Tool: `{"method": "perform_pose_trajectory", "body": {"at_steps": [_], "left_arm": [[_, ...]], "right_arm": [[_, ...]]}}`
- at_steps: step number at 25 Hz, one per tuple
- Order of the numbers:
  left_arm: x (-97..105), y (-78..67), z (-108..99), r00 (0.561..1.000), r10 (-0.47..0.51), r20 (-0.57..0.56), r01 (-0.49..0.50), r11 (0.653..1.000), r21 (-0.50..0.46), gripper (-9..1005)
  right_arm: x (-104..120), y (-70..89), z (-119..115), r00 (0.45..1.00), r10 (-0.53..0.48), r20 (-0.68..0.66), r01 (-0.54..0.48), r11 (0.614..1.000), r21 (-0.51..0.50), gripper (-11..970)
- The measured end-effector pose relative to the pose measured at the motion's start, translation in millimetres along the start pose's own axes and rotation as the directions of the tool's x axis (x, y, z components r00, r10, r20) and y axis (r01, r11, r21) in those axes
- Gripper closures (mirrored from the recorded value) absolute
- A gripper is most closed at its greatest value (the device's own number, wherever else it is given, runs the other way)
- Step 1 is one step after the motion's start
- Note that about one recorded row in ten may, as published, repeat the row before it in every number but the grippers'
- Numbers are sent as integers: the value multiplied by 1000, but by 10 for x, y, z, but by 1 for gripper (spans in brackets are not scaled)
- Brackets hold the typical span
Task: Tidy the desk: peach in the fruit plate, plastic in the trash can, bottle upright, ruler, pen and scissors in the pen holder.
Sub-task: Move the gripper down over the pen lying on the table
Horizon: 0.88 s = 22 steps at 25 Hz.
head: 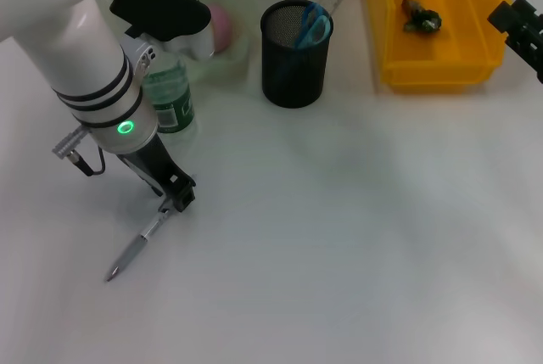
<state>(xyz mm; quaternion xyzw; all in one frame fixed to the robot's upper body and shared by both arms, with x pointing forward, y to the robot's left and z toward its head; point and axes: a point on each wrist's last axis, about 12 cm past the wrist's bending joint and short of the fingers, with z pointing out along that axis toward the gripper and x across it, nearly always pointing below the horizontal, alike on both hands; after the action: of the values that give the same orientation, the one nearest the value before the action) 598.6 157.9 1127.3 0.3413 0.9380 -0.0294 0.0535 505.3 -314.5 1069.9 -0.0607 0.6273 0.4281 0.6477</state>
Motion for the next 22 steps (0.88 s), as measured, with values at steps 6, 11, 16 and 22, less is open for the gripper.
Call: {"method": "perform_pose_trajectory", "body": {"at_steps": [6,11,16,22], "left_arm": [[-18,-14,-5,1000,11,-3,-11,1000,-5,655],[-23,-25,-2,1000,15,-6,-15,1000,-3,680],[-33,-49,11,999,32,-19,-33,999,-11,688],[-38,-54,12,999,31,-19,-32,999,-12,697]], "right_arm": [[-3,-14,20,1000,-2,-5,2,1000,6,307],[-7,-17,27,1000,-3,-4,3,1000,6,307],[-5,-24,39,1000,-4,-9,4,1000,11,308],[-6,-26,39,1000,-4,-8,4,1000,12,308]]}}
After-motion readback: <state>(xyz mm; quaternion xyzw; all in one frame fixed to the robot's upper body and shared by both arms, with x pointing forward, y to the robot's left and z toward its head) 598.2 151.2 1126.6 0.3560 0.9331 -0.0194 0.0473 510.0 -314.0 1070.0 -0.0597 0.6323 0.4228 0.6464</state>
